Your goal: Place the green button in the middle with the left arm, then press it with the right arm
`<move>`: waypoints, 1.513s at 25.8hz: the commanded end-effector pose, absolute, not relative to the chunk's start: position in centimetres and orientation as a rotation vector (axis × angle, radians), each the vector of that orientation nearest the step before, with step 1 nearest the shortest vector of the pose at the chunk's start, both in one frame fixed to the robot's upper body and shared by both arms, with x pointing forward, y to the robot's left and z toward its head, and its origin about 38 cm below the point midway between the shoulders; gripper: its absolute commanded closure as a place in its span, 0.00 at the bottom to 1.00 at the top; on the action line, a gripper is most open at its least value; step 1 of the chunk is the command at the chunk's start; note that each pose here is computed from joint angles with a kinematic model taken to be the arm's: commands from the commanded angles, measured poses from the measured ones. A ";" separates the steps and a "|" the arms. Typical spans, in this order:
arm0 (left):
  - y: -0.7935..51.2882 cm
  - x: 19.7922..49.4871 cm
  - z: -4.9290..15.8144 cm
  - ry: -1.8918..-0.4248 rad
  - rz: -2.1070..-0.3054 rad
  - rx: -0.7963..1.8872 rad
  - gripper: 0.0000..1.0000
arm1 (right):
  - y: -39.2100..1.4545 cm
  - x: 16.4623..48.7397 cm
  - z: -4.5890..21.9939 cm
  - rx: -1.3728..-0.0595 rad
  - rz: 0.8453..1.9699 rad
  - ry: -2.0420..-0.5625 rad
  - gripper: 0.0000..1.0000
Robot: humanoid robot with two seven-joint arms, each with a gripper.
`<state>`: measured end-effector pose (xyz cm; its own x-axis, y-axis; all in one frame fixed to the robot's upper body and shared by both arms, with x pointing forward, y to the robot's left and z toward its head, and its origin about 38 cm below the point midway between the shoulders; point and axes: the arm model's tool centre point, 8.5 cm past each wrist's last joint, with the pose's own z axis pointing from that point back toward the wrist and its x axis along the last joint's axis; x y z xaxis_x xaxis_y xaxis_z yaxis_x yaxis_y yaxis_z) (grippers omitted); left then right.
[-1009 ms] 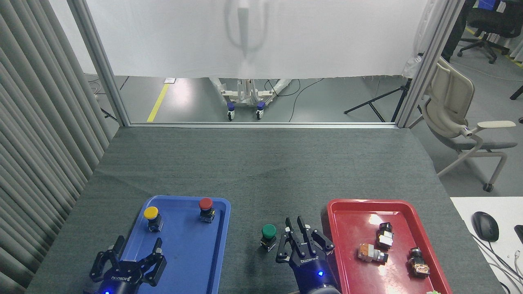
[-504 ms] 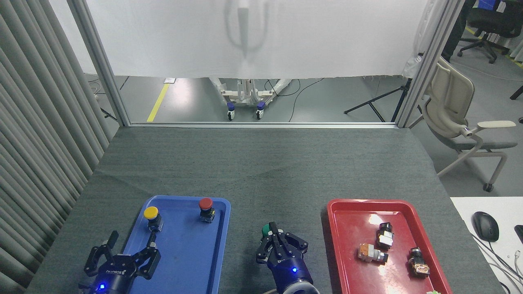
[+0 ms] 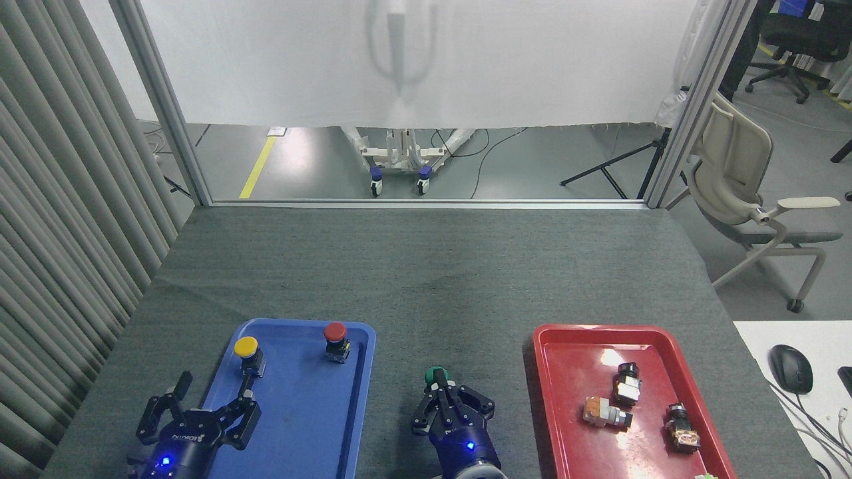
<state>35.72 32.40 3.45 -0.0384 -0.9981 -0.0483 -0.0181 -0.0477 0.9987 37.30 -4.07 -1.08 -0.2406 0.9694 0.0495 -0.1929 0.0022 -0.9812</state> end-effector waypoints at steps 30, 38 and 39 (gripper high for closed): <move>32.5 36.5 3.5 -1.226 -1.260 1.236 0.00 | -20.8 32.2 2.7 -1.205 1.186 -1.145 0.00; 32.5 36.5 3.4 -1.224 -1.261 1.235 0.00 | -21.3 32.2 3.0 -1.224 1.170 -1.145 0.00; 32.5 36.5 3.4 -1.225 -1.260 1.235 0.00 | -21.2 32.2 3.0 -1.224 1.168 -1.145 0.00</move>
<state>36.50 32.51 3.47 -0.0343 -0.9984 -0.0442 -0.0156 -0.0436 0.9989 32.23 -21.23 2.92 0.0648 0.9979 0.0001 -0.0282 0.0020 -0.9996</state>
